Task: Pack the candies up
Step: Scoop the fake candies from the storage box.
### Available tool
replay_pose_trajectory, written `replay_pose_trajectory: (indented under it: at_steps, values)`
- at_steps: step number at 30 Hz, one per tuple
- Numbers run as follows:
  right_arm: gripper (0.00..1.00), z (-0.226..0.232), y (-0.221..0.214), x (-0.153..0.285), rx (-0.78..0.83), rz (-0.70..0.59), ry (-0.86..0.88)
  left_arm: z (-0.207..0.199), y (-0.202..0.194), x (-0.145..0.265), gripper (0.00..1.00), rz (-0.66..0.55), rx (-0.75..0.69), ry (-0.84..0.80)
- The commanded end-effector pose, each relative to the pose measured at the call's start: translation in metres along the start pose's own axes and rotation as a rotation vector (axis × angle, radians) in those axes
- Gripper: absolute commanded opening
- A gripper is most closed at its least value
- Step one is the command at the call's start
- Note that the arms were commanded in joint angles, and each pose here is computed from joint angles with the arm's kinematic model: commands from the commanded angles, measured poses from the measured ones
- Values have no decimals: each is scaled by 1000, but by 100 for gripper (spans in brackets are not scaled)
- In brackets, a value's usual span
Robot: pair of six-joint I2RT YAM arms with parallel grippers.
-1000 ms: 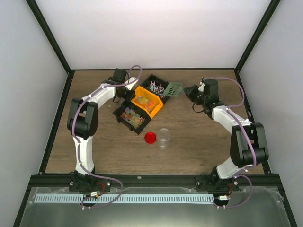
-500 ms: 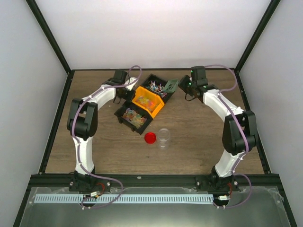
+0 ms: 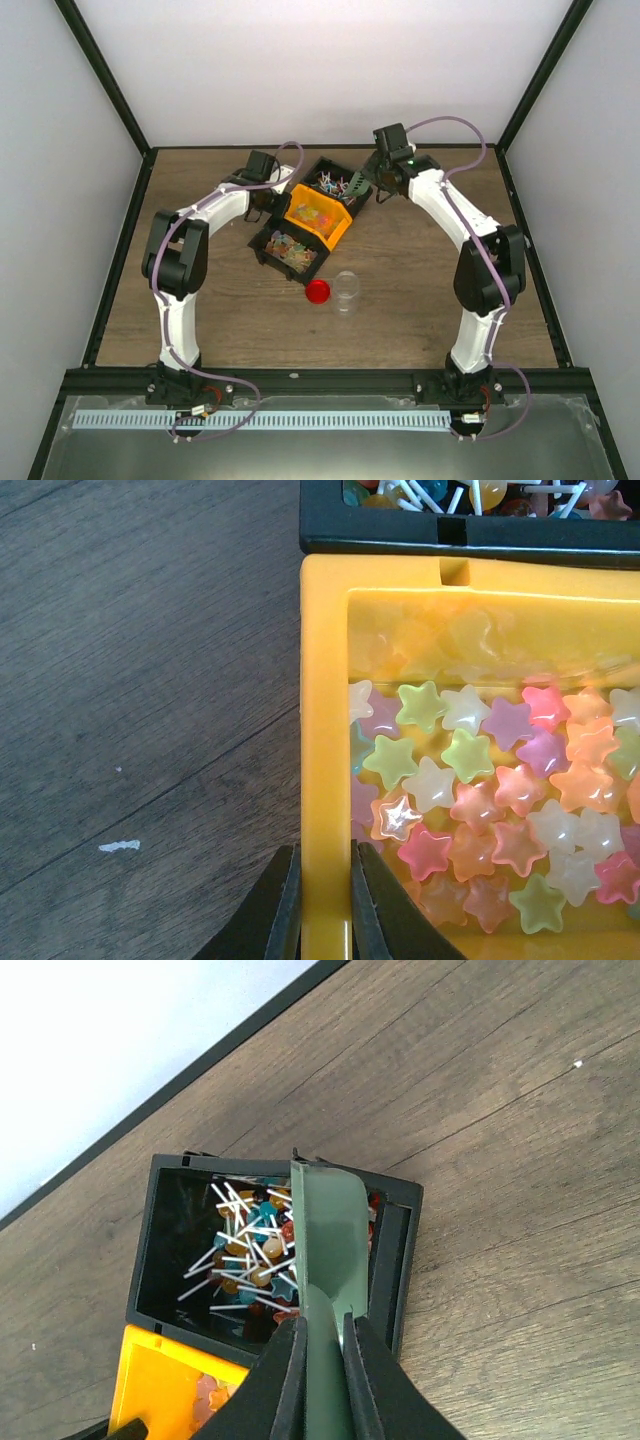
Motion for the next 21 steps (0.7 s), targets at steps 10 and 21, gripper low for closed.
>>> replay_pose_trajectory:
  at_steps: [10,21]
  values:
    - [1,-16,-4,-25,102,70,-205,-9,-14,-17,4,40,-37,2]
    - [1,-30,-19,-21,126,103,-232,-9,-14,-15,4,39,-40,2]
Point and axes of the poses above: each gripper's point midway between its finger pads, its own x axis back along the fingers, its own z axis along the line the jaws close on, y = z × x, the point moved 1 cm from there along x, back along the fingers, and after that the axes turned 1 degree about x, right-handed, at the moved point
